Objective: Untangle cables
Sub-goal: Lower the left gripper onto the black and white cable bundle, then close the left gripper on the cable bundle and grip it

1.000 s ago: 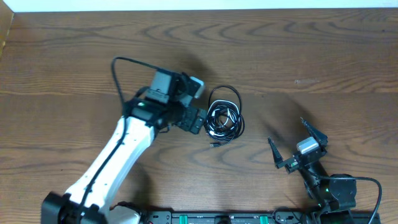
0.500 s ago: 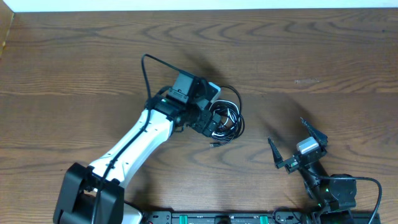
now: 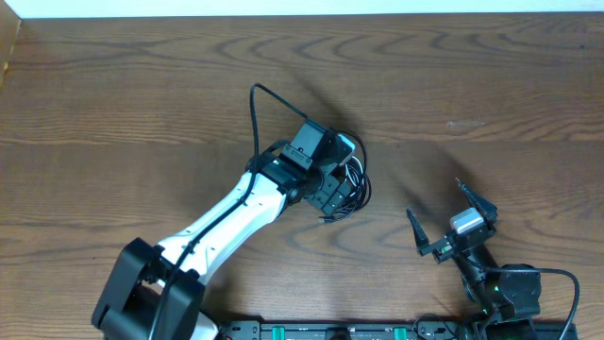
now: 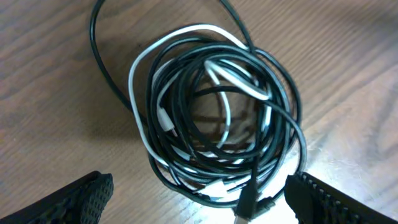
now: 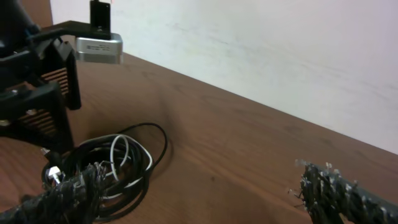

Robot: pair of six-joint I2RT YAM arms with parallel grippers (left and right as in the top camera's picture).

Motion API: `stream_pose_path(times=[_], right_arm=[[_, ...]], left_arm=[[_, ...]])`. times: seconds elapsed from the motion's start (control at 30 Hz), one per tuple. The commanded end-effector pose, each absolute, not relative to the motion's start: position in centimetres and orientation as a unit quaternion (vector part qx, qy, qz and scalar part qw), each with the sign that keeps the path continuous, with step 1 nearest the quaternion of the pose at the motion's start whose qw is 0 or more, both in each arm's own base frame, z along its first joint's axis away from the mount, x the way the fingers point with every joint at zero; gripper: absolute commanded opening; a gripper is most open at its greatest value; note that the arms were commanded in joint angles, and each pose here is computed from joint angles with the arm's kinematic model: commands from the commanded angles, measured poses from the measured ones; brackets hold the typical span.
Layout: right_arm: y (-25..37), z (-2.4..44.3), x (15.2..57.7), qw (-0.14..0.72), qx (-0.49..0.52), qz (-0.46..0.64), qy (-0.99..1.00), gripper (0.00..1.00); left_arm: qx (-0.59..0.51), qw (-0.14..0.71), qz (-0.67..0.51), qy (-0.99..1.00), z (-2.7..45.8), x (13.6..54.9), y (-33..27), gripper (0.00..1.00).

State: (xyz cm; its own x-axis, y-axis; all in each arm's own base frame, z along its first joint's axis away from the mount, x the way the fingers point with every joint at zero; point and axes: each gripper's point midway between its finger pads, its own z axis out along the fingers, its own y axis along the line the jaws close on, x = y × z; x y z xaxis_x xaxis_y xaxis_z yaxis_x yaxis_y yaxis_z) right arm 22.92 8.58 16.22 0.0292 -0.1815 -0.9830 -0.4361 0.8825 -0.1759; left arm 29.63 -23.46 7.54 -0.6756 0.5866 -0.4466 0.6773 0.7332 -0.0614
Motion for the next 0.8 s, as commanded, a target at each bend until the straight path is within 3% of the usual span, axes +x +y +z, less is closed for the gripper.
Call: stream_pose_path(times=[0.0, 0.77], right_arm=[[8.5, 16.1, 23.0, 0.681, -0.226, 0.087, 0.691, 0.99], [8.5, 16.1, 23.0, 0.681, -0.226, 0.087, 0.691, 0.99]], left_arm=[[0.321, 0.208, -0.106, 0.918, 6.6, 30.9, -23.9, 0.93], [0.309, 0.209, -0.069, 0.925, 2.3, 33.2, -23.8, 0.93]])
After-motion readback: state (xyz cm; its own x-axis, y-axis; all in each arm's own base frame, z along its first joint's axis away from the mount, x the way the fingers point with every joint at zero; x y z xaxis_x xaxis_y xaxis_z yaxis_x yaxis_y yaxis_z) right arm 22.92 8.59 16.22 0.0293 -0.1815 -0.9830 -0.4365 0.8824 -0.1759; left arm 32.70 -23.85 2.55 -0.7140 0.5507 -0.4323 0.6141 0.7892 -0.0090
